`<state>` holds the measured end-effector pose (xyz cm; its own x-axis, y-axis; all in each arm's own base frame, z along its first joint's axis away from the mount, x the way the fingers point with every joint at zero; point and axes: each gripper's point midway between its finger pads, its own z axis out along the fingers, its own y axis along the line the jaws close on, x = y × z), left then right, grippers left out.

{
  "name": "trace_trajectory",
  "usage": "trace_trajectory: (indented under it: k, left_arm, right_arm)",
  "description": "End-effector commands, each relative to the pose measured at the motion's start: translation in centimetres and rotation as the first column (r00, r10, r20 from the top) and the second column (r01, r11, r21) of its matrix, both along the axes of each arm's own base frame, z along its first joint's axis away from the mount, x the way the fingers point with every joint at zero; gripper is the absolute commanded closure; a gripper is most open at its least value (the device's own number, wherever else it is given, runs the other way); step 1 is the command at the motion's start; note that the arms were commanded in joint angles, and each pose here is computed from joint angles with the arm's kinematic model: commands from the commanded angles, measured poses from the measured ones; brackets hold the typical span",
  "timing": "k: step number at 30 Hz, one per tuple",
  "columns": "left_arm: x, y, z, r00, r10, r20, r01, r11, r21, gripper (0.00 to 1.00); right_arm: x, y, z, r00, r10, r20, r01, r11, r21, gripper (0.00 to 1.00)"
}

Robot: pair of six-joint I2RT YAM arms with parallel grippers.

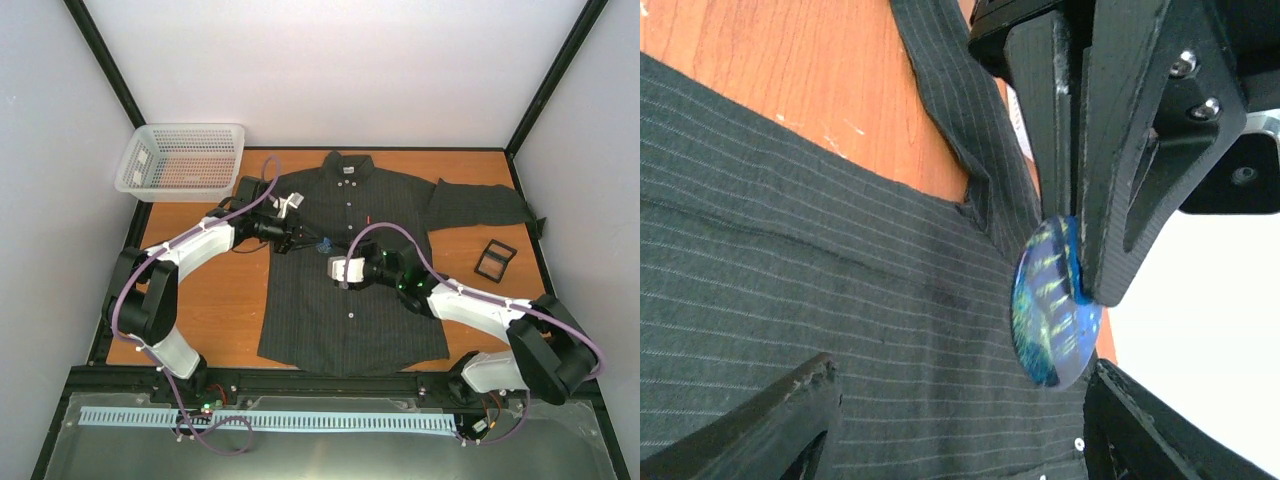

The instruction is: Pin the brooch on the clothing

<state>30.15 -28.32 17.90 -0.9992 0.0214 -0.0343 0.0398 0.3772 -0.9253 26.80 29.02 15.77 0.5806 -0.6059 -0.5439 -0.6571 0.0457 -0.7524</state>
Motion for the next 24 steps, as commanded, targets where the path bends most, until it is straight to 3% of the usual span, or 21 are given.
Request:
trace_trajectory:
  k: [1,5,9,13,15,17,19,24]
  left_arm:
    - [-0.4,-0.1,1.9,0.999,-0.014,0.036,0.016,0.999,-0.045,0.99]
    - [-0.5,-0.1,1.8,0.999,-0.017,0.032,0.018,0.999,-0.046,0.99]
    - [-0.5,-0.1,1.7,0.999,-0.017,0.034,0.018,0.999,-0.045,0.99]
    - [-0.5,0.0,1.7,0.999,-0.013,0.041,0.015,0.999,-0.041,0.99]
    - [-0.4,0.0,1.8,0.999,-0.013,0.047,0.015,0.999,-0.041,0.96]
    - [-0.2,0.1,2.1,0.997,-0.01,0.072,0.013,0.999,-0.037,0.88]
    - [0.2,0.4,2.2,0.994,0.006,0.105,-0.005,1.0,-0.013,0.78]
    - [1.5,2.0,2.9,0.955,0.067,0.289,-0.092,0.993,0.076,0.28]
  right_arm:
    - [0.8,2.0,2.7,0.993,0.048,0.112,-0.055,0.997,0.057,0.37]
    - [1.2,2.4,2.8,0.992,0.049,0.117,-0.057,0.996,0.066,0.44]
    - [1.6,2.5,2.5,0.993,0.039,0.113,-0.045,0.997,0.055,0.59]
    - [1.8,2.3,2.3,0.996,0.015,0.092,-0.021,0.998,0.061,0.81]
    - [1.7,2.2,2.2,0.997,0.012,0.077,-0.017,0.998,0.061,0.87]
    - [1.4,2.1,2.0,0.999,0.009,0.048,-0.012,0.998,0.064,0.96]
    - [1.2,2.0,2.0,1.0,-0.001,-0.004,0.002,0.996,0.086,0.97]
    - [0.9,1.4,3.9,0.954,-0.055,-0.295,0.142,0.948,0.284,0.97]
